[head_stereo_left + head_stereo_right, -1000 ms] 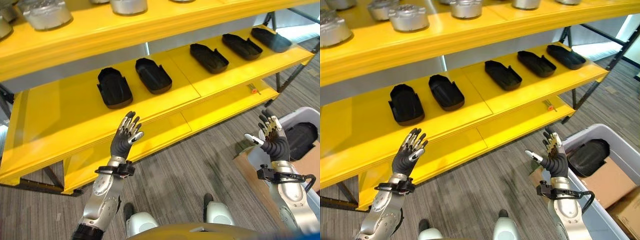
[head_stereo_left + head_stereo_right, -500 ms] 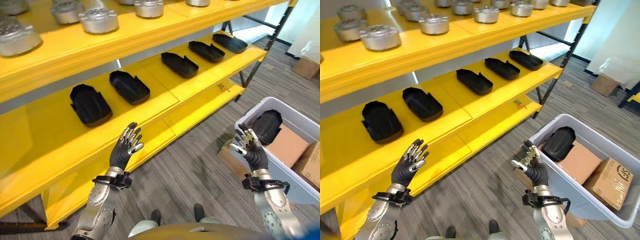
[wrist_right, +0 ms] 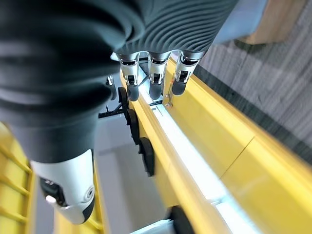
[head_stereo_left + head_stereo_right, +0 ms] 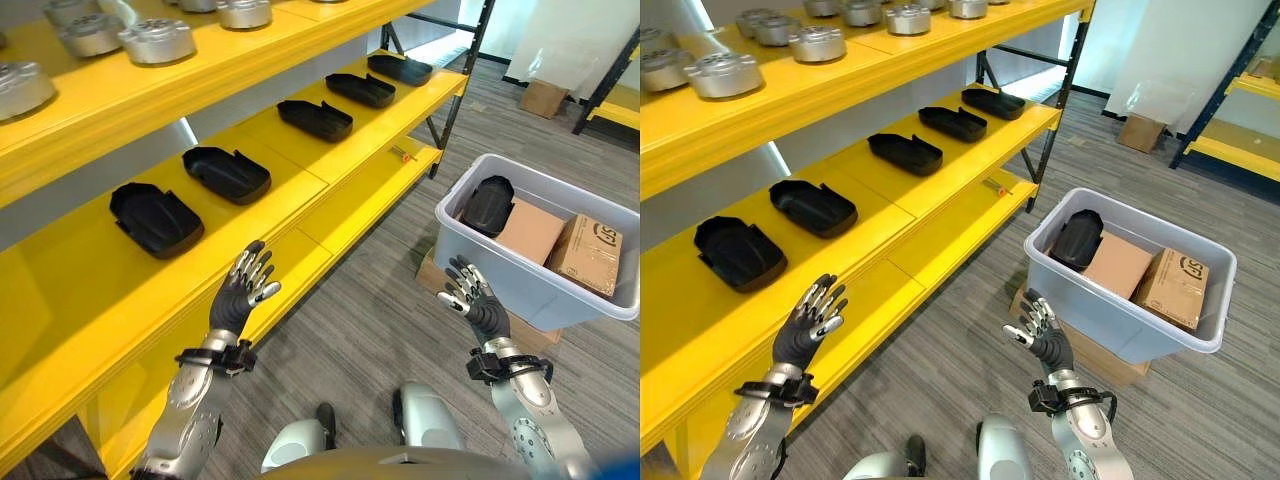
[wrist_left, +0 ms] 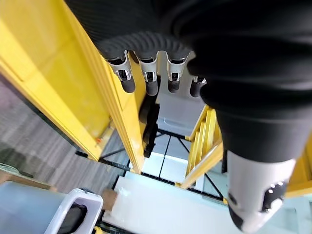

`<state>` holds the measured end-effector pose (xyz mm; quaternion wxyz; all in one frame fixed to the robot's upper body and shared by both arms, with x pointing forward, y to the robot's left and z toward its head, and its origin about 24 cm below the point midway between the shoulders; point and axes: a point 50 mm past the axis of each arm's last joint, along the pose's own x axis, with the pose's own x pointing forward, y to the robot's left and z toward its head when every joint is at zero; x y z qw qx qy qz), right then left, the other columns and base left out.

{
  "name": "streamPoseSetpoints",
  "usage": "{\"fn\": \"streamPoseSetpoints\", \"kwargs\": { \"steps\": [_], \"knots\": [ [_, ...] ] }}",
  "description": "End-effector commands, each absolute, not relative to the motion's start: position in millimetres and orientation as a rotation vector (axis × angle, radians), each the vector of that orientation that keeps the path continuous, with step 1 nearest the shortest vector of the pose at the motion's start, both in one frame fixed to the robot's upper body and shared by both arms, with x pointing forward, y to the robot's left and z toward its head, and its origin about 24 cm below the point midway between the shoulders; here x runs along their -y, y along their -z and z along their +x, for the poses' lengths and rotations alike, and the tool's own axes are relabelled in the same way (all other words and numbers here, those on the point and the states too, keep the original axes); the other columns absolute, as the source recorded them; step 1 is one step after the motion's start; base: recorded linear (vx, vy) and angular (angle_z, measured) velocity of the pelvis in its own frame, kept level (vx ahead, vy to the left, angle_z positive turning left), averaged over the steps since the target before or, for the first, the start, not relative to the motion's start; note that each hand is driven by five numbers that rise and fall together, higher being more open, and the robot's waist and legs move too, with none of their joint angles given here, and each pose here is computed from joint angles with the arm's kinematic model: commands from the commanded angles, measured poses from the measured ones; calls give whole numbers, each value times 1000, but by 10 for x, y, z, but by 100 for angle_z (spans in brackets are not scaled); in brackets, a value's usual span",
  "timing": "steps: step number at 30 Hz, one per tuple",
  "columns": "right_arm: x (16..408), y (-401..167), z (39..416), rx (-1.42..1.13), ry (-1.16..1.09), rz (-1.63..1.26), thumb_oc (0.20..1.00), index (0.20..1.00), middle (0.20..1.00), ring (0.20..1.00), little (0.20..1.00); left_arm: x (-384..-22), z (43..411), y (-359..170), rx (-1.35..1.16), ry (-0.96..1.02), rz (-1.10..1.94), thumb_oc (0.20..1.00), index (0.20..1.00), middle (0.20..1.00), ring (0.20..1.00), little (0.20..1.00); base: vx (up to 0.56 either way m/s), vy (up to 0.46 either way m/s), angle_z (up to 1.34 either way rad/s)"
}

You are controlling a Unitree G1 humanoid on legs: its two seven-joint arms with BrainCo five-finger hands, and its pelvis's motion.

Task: Move parts from the plastic box to the shelf.

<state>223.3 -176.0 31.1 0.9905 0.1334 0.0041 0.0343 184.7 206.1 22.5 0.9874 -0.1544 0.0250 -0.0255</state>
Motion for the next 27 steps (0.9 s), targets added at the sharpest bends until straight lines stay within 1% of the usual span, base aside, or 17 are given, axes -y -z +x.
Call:
{"fn": "streamPoseSetpoints", "kwargs": {
  "steps": [1,6,9,16,20,22,27],
  "knots": [
    [1759,-501,2245,79,-94,228,1000,1000,1000,1000,1000,-2172,1924,-498,103,35,-300,1000,1000,1000,1000,1000,232,-241,-114],
    [1838,-516,2231,84,-65,215,1000,1000,1000,1000,1000,-2046,1969,-415,75,54,-348,1000,1000,1000,1000,1000,177,-238,-7],
    [1951,-532,2230,99,-19,202,1000,1000,1000,1000,1000,-1925,2090,-435,81,111,-369,1000,1000,1000,1000,1000,266,-468,46],
    [2062,-553,2196,107,-1,192,1000,1000,1000,1000,1000,-1908,2145,-488,108,120,-374,1000,1000,1000,1000,1000,144,-213,-5],
    [2088,-521,2154,84,-20,188,1000,1000,1000,1000,1000,-1914,2120,-500,111,131,-380,1000,1000,1000,1000,1000,187,-229,-53],
    [2128,-521,2147,83,-5,171,1000,1000,1000,1000,1000,-1901,2122,-497,108,134,-384,1000,1000,1000,1000,1000,130,-112,-64],
    [2142,-511,2146,80,-11,170,1000,1000,1000,1000,1000,-1916,2096,-486,102,138,-379,1000,1000,1000,1000,1000,168,64,-43]
  ]
}}
